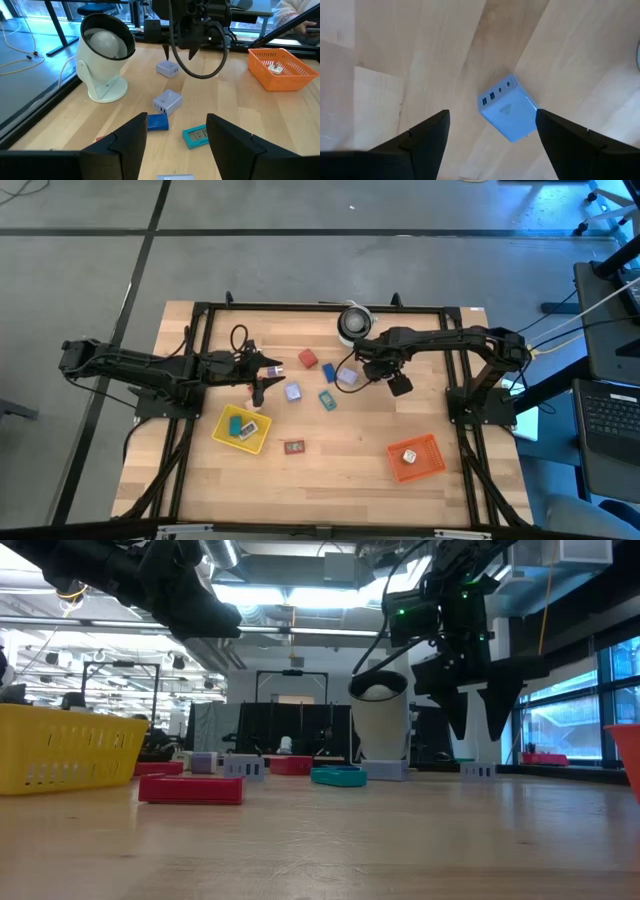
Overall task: Pick & Place Office items
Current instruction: Put the right violet charger adapter into the orange bin
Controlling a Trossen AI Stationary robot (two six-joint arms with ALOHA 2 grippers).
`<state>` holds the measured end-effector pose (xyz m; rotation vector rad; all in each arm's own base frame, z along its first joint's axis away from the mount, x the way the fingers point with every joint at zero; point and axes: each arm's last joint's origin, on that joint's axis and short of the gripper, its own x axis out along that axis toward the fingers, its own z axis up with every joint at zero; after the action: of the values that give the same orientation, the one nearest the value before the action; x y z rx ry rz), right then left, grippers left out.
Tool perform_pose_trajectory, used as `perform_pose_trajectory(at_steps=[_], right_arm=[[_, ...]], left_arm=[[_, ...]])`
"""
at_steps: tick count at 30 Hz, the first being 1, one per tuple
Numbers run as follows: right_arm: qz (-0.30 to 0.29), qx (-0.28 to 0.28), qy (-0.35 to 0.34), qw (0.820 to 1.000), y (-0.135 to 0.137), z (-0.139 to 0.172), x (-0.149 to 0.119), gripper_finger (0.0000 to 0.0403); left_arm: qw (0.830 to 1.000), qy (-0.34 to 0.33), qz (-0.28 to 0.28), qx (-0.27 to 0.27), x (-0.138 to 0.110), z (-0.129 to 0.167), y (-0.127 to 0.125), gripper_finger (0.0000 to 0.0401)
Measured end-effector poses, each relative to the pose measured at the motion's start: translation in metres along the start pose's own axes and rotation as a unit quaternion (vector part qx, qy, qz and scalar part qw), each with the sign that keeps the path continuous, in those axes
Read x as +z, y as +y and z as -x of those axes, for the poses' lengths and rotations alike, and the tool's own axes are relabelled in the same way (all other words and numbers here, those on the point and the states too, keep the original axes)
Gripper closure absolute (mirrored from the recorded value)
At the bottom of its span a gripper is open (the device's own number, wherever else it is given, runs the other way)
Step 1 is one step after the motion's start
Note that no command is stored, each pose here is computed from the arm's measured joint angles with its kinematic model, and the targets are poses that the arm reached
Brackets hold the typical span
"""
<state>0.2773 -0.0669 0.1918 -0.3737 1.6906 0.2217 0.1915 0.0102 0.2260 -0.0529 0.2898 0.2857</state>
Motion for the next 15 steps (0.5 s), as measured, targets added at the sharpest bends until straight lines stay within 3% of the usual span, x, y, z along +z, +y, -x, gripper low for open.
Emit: perform_pose_trajectory(at_steps=[7,15], right_arm=[[0.033,-0.006,0.042,0.999,0.006,-0.016,-0.008,0.0103],[0.059,-0.037,0.030,0.997,0.006,-0.021,-0.004,0.0103]], left_arm=[[1.000,-0.001,0.000,0.000,0.000,0.000,0.000,0.0203],[1.000,-0.004,0.001,0.000,0.001,0.000,0.000,0.0203]])
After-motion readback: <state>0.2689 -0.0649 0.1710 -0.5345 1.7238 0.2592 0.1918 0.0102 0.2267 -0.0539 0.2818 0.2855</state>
